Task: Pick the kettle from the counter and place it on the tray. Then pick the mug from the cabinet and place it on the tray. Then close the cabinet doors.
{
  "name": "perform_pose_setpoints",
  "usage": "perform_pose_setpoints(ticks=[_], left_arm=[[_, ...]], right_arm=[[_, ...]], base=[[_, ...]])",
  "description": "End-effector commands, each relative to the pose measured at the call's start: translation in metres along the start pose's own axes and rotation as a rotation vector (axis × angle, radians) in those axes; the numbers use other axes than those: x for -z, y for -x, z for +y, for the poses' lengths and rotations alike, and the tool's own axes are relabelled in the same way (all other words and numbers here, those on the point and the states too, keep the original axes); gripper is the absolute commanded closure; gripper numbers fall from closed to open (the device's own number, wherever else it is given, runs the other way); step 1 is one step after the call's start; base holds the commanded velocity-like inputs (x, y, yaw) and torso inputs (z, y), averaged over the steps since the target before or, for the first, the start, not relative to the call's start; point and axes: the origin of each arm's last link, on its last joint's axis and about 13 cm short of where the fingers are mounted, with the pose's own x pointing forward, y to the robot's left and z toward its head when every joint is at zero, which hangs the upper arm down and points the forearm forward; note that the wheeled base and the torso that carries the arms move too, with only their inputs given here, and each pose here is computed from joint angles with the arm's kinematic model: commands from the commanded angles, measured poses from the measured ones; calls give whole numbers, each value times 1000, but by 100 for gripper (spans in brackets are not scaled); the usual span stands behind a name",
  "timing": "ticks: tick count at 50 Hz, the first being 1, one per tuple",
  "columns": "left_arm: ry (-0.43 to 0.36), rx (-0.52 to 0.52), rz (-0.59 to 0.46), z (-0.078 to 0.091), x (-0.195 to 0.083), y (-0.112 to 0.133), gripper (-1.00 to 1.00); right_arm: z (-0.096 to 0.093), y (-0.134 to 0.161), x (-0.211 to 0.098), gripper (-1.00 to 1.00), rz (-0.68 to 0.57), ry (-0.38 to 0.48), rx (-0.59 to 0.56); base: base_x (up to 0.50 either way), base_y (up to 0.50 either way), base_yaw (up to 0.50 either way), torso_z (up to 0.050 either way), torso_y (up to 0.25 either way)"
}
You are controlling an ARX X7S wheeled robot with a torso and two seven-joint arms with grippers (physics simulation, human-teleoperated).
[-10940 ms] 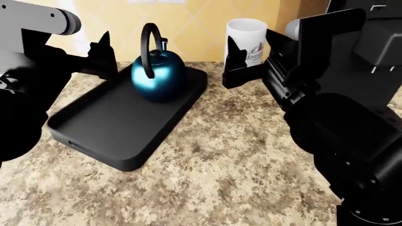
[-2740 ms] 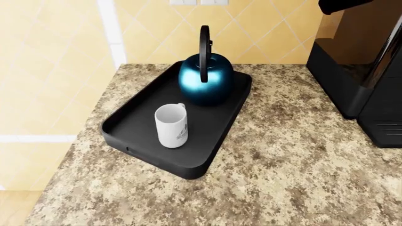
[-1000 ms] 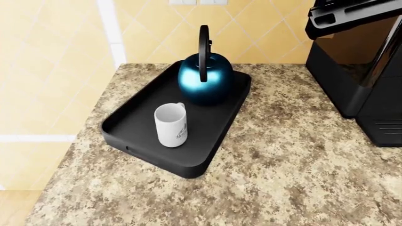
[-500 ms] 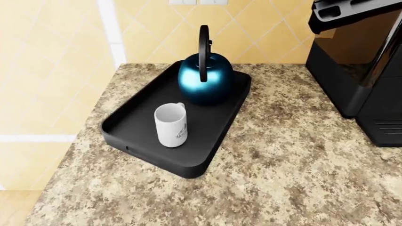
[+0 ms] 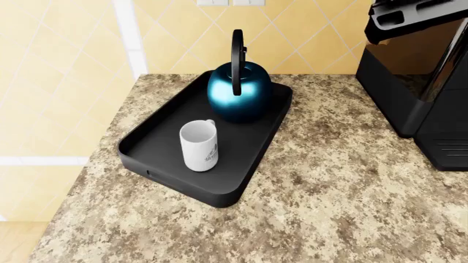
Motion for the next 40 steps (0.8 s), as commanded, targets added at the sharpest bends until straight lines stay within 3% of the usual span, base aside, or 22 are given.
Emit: perform_pose_setpoints(ticks=[1,16,26,40], left_arm=[[-1,8,-25,-18,-15,-34,-100],[-9,5,39,-48,15,-83,-100],[-40,53,60,-72,30,-90,-100],[-87,82,95,-87,56,-94,-100]], right_arm=[[-1,3,1,-100,5,0,5],[-1,2,6,-100,18,1,6],[-3,6,9,-100,25,-3,19],[-5,8,12,-100,30,-3,29]], base=[[0,0,0,0,0],[0,0,0,0,0],[0,0,0,2,-2],[0,0,0,1,-4]])
